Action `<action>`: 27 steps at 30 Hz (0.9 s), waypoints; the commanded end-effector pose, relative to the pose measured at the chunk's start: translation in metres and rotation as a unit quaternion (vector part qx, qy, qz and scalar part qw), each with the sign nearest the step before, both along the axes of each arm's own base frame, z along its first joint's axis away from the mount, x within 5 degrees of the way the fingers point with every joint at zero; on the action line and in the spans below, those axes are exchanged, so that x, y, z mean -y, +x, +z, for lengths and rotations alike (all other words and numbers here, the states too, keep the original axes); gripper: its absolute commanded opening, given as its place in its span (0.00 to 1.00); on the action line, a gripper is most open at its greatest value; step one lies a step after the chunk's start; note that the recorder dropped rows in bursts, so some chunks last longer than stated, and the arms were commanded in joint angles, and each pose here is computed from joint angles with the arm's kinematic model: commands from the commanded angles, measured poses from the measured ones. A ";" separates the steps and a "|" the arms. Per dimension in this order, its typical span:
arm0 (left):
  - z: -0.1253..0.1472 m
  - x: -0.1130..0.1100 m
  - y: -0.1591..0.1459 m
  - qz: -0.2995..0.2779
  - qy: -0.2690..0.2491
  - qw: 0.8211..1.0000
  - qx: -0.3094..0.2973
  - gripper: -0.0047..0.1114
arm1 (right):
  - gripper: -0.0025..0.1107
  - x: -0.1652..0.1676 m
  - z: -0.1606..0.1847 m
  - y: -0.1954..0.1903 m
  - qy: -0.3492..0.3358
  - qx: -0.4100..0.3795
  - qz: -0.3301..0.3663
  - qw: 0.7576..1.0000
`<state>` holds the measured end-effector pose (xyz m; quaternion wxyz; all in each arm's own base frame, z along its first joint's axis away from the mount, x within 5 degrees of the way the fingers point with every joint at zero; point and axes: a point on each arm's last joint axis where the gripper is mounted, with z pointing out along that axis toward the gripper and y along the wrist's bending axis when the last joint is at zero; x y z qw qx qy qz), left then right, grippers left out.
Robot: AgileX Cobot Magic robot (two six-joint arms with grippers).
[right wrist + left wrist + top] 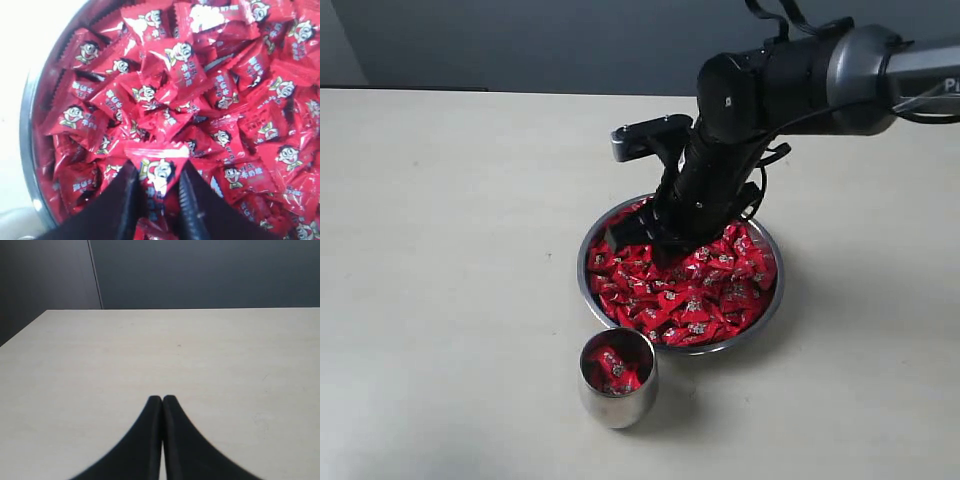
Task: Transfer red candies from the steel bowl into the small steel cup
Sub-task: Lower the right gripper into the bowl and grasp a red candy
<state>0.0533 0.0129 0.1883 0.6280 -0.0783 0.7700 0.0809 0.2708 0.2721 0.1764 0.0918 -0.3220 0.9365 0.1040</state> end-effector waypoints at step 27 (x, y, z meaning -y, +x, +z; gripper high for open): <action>-0.001 0.000 0.000 0.001 0.000 1.000 0.001 0.04 | 0.18 0.030 0.083 -0.018 0.002 0.071 0.009 0.997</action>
